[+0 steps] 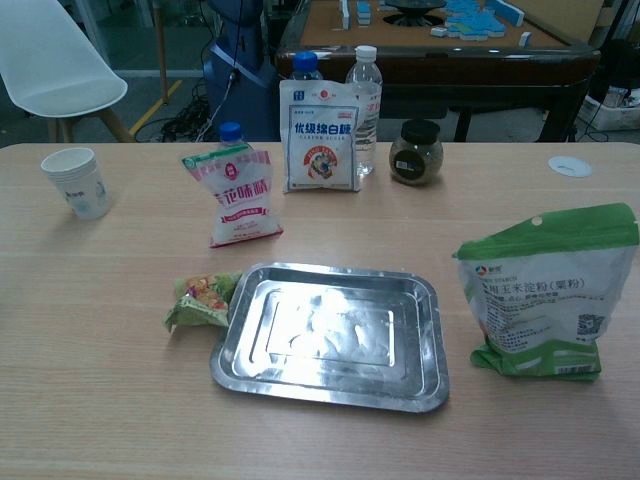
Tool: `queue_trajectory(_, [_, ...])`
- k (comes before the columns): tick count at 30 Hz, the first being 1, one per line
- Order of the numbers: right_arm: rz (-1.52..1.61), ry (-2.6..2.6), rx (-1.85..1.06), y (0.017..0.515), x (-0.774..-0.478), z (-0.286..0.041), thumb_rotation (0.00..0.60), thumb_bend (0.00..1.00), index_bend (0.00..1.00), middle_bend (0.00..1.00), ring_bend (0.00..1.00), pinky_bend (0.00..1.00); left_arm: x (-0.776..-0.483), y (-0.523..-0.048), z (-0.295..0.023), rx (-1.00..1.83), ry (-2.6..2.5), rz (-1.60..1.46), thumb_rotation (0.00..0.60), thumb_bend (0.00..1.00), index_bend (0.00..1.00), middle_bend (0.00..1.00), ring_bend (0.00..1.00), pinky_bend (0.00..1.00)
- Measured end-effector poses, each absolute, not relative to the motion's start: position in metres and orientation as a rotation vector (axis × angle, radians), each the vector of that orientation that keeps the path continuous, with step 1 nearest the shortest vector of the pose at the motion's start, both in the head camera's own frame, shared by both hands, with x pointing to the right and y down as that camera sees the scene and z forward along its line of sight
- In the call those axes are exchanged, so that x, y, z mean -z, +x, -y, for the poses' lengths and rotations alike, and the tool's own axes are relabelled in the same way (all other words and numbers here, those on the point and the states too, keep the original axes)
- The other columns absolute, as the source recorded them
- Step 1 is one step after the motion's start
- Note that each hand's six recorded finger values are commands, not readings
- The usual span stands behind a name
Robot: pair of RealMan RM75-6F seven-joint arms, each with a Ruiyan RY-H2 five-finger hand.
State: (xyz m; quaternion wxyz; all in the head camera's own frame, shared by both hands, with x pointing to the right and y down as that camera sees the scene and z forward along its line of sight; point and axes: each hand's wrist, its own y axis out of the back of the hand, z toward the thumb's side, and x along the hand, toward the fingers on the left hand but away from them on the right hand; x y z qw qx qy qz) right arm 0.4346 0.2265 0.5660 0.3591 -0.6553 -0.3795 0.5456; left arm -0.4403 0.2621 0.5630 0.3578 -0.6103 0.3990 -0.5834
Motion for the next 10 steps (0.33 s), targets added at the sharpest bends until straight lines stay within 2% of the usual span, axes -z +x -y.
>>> queue_trajectory(10, [0.936, -1.732, -1.366, 0.422, -0.568, -0.226, 0.600, 0.06, 0.33, 0.27, 0.12, 0.16, -0.562, -0.442, -0.264, 1.506, -1.567, -1.038, 0.600, 0.23, 0.02, 0.00, 0.08, 0.06])
